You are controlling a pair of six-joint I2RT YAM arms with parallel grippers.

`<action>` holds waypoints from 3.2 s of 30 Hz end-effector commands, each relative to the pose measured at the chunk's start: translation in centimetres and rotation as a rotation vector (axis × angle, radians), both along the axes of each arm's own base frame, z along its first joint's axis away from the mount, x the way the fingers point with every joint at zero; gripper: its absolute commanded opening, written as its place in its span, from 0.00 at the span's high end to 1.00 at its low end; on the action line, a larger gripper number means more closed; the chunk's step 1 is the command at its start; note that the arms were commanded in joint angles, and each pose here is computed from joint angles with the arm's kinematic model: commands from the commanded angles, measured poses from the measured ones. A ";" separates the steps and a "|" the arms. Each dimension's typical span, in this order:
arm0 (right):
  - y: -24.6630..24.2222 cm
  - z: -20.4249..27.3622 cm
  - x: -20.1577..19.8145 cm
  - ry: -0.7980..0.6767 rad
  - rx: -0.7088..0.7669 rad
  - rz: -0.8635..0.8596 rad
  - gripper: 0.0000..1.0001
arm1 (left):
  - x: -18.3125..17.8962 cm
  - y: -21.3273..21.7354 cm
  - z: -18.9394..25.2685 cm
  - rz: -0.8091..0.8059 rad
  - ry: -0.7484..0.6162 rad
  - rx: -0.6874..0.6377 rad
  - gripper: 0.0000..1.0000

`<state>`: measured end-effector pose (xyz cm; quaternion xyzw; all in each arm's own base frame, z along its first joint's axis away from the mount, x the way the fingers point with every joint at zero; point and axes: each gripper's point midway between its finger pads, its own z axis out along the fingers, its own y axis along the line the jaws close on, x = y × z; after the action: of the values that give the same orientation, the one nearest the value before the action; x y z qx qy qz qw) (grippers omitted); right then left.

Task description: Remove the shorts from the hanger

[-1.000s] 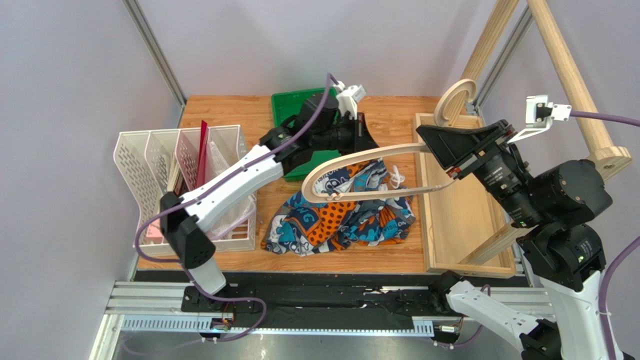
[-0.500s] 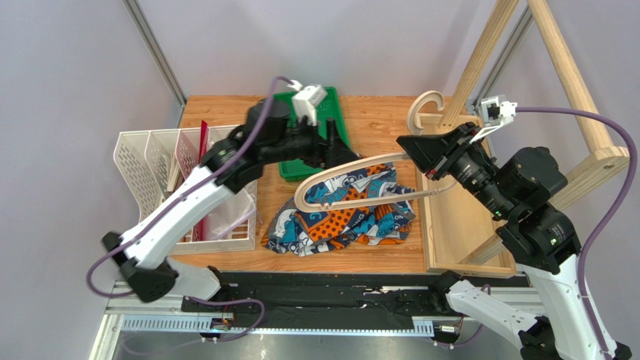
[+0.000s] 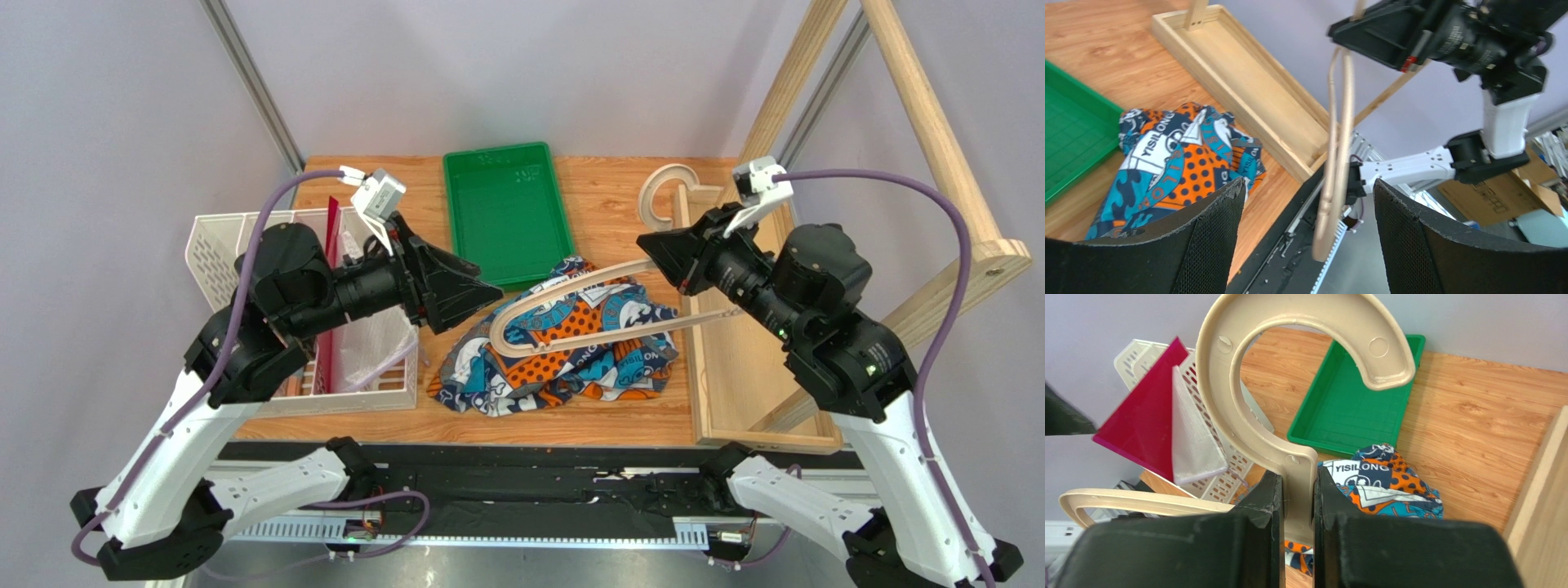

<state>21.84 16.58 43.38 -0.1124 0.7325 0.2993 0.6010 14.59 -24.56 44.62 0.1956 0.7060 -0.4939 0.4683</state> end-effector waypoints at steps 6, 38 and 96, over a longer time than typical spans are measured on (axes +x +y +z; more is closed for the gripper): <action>-0.7 0.1 1.1 -0.026 -0.065 -0.049 1.00 | -2.1 -3.6 0.3 -0.174 -0.030 -0.010 0.27; -1.4 1.0 -0.7 0.049 0.028 -0.060 0.48 | -1.3 -5.3 -3.5 -0.145 0.033 -0.013 1.00; 12.1 -1.1 -2.7 0.570 0.587 -0.047 0.71 | 1.8 -7.3 -2.0 0.067 -0.181 0.033 1.00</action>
<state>18.93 28.38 42.49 0.1394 0.7641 0.4897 0.3961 16.58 -32.02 39.98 0.2223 0.7079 -0.4339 0.5110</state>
